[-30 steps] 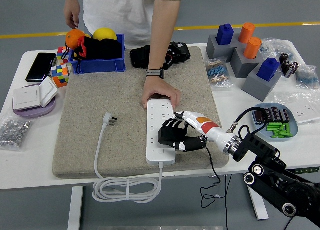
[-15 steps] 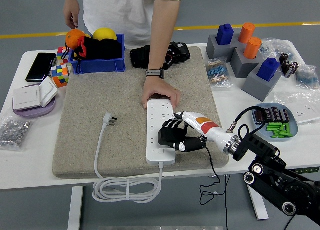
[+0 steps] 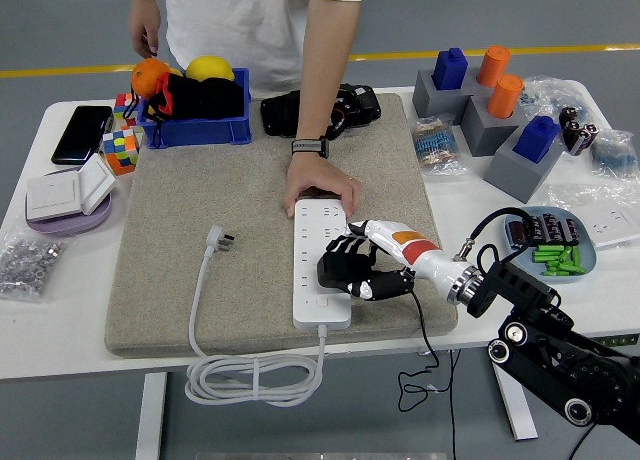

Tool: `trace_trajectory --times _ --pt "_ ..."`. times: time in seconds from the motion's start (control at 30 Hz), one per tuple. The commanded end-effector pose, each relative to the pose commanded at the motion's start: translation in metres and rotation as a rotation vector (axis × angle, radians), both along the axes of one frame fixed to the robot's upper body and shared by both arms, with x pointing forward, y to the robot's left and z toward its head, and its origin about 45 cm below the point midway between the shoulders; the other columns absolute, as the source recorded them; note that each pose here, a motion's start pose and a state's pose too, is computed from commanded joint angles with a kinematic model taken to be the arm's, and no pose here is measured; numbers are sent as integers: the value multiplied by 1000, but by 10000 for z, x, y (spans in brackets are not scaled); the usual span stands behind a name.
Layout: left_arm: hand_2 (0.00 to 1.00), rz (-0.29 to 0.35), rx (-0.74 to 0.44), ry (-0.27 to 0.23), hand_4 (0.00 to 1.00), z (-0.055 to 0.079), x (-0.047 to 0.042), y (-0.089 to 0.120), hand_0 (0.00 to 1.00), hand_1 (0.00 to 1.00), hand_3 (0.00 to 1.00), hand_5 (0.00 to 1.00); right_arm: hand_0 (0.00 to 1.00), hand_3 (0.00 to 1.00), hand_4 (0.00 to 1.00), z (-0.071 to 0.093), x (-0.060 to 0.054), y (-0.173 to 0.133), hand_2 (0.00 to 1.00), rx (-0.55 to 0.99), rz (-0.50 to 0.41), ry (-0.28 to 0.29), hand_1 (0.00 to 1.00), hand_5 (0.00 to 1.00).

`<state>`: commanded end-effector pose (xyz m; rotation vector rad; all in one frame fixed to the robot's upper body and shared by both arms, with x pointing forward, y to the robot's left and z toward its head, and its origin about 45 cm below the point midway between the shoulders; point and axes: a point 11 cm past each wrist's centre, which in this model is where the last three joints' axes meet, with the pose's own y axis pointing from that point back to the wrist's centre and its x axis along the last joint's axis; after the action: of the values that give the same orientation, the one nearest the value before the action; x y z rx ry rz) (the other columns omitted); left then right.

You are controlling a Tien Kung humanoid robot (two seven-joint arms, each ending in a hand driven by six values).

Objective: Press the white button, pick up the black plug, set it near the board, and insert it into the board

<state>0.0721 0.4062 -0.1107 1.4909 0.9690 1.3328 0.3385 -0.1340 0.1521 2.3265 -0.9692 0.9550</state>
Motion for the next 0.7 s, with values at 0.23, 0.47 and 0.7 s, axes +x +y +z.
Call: trace_trajectory --times 0.23,0.47,0.7 --pt "499 1 0 -2 565 2 10 1 475 499 585 269 340 479 733 15 13 -25 283 -9 3 -6 256 2" --pt "500 2 0 -2 565 1 7 -1 474 496 585 269 340 481 732 11 12 -39 283 -13 7 -6 257 2" --pt "499 1 -1 -3 564 0 12 -5 474 497 585 269 335 481 735 11 9 -25 283 -10 10 -7 255 2"
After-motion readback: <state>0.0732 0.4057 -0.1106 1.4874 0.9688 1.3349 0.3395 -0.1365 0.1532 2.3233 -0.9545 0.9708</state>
